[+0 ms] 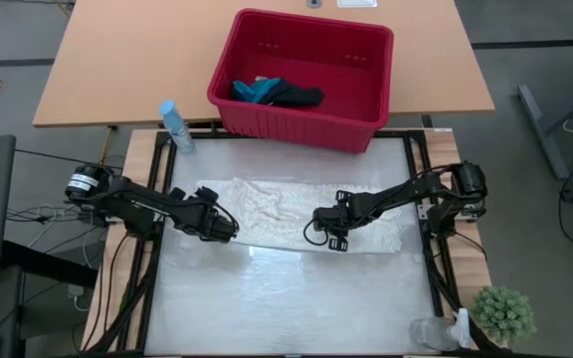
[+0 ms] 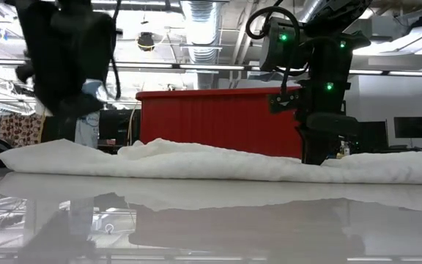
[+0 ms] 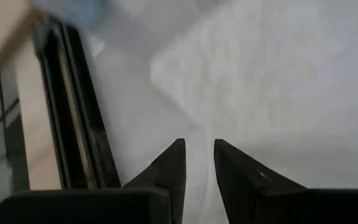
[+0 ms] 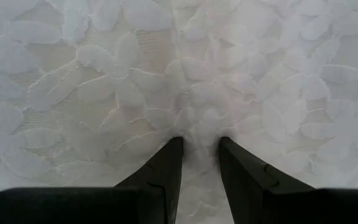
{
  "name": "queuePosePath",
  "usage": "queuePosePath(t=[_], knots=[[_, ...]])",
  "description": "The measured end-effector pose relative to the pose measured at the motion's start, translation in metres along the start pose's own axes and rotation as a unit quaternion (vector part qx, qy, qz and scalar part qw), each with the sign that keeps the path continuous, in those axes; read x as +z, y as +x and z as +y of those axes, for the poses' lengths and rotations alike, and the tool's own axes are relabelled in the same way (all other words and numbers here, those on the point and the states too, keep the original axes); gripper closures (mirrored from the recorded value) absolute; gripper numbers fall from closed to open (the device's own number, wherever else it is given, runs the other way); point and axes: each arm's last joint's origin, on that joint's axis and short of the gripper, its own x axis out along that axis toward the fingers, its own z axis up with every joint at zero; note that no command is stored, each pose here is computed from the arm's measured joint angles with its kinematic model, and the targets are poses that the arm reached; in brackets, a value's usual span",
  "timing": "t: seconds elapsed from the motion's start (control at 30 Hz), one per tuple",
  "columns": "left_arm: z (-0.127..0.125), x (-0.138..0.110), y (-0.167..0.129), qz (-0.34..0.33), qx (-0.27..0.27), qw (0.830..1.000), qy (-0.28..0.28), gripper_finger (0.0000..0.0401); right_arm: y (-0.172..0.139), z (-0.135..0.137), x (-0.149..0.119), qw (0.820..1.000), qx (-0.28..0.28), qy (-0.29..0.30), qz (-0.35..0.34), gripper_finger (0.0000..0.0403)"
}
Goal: Fold Laundry from Bin
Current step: Fold the white shirt
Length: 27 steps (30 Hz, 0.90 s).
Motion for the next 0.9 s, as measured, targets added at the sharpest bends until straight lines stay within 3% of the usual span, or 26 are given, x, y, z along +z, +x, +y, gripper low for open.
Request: queuePosePath(t=[0.2, 0.3, 0.47, 0.67, 0.9], knots=[[0.01, 0.025, -0.04, -0.097, -0.019, 0.995, -0.013, 0.0327, 0.0, 0.0, 0.0, 1.0, 0.003, 0.001, 0.0, 0.027], [0.006, 0.028, -0.061, -0.142, -0.09, 0.985, -0.041, 0.0328, 0.0, 0.0, 0.0, 1.0, 0.009, 0.002, -0.001, 0.027], [-0.01, 0.009, -0.082, -0.194, -0.226, 0.954, -0.031, 0.0339, 0.0, 0.001, 0.001, 1.0, 0.011, 0.002, -0.001, 0.027], [-0.017, -0.038, -0.05, -0.153, -0.285, 0.946, -0.036, 0.0373, 0.0, 0.001, 0.001, 1.0, 0.012, -0.003, -0.003, 0.027], [-0.006, -0.069, -0.004, -0.108, -0.258, 0.953, -0.118, 0.0397, -0.013, 0.003, 0.013, 1.0, 0.02, -0.016, -0.008, 0.027]])
